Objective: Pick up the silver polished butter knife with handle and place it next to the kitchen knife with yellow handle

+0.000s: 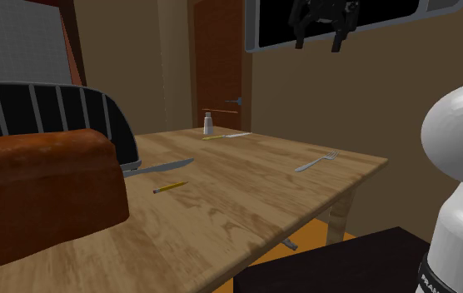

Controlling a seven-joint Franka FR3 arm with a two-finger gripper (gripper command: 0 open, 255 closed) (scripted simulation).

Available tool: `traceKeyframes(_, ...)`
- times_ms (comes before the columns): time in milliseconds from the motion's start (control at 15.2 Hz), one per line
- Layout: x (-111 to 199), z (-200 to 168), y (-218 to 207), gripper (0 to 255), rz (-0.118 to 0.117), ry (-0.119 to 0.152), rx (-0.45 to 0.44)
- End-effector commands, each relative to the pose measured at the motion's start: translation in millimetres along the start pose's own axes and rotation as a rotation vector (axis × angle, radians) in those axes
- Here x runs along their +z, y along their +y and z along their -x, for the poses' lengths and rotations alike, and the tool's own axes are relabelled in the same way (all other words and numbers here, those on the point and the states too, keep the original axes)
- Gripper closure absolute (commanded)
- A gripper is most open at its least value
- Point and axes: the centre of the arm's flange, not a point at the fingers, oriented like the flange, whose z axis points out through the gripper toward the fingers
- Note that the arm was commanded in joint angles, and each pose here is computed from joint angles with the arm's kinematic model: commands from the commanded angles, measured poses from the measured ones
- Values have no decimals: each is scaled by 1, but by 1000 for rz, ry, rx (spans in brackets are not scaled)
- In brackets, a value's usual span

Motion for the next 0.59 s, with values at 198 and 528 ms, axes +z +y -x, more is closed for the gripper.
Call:
traceKeyframes(198, 23, 6, -31, 0, -1, -23, 87)
traceKeyframes(528, 60, 10, -83, 0, -2, -61, 231)
